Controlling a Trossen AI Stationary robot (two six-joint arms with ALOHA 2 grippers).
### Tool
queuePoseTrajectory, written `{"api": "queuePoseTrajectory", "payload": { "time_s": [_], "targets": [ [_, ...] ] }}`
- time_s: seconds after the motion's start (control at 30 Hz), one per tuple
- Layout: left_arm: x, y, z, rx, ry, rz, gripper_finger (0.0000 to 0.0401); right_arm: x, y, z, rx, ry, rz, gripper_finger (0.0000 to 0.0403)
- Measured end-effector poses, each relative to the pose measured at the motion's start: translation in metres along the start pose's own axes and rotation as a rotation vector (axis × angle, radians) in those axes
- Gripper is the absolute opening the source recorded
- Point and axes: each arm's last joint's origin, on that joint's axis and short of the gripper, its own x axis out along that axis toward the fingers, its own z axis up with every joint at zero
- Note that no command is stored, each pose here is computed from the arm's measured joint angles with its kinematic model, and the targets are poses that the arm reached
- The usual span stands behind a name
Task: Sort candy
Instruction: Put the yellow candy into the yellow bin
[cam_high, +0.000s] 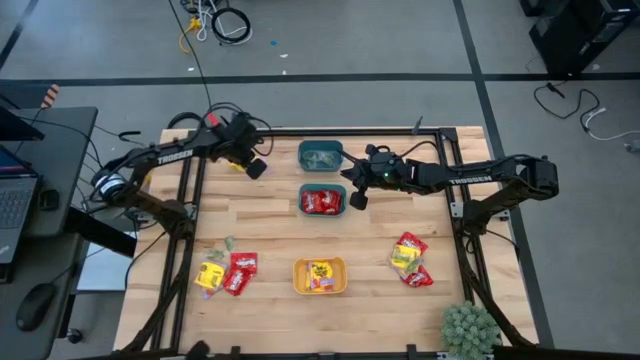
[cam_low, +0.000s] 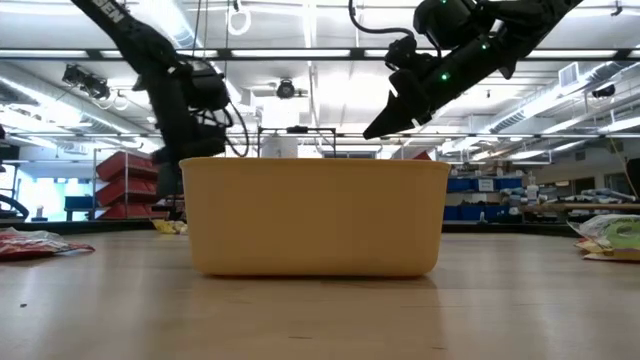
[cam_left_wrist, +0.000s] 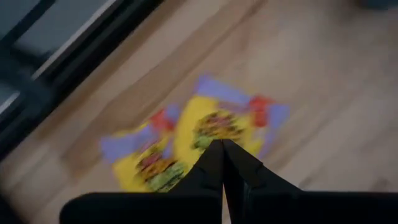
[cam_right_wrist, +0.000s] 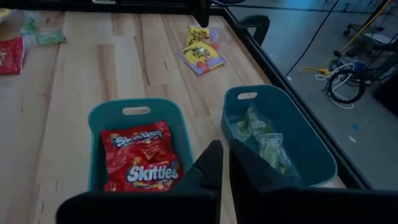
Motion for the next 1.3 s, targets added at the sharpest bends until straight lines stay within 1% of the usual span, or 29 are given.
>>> {"api": "queuePoseTrajectory", "payload": {
  "time_s": [0.07, 0.17, 0.27, 0.4, 0.6, 0.67, 0.77, 1.13, 1.3],
  "targets": [
    [0.001, 0.006, -0.006, -0.058, 0.029, 0.058, 0.001, 0.0, 0.0, 0.0, 0.0, 0.0, 0.004, 0.0016],
    [0.004, 0.012, -0.012, -0.078, 0.067, 0.129, 0.0026, 0.0, 0.0, 0.0, 0.0, 0.0, 0.007, 0.0017],
    [0.005, 0.013, -0.016, -0.089, 0.09, 0.152, 0.0049, 0.0, 0.0, 0.0, -0.001, 0.0, 0.007, 0.0019],
    [0.006, 0.014, -0.023, -0.061, 0.138, 0.194, 0.009, 0.0, 0.0, 0.0, -0.002, -0.001, 0.007, 0.002],
    [0.01, 0.017, -0.031, 0.006, 0.166, 0.341, 0.0149, 0.0, 0.0, 0.0, -0.004, 0.0, 0.007, 0.0021],
    [0.014, 0.017, -0.034, 0.046, 0.167, 0.346, 0.016, 0.0, 0.0, 0.0, -0.004, 0.0, 0.007, 0.002],
    [0.018, 0.017, -0.039, 0.069, 0.173, 0.343, 0.0165, 0.0, 0.0, 0.0, -0.004, 0.0, 0.007, 0.0021],
    [0.02, 0.014, -0.038, 0.083, 0.15, 0.248, 0.0166, 0.0, 0.0, 0.0, -0.009, -0.001, 0.008, 0.002],
    [0.027, 0.014, -0.038, 0.087, 0.167, 0.264, 0.0166, 0.0, 0.0, 0.0, -0.011, 0.0, 0.008, 0.0018]
  ]
}}
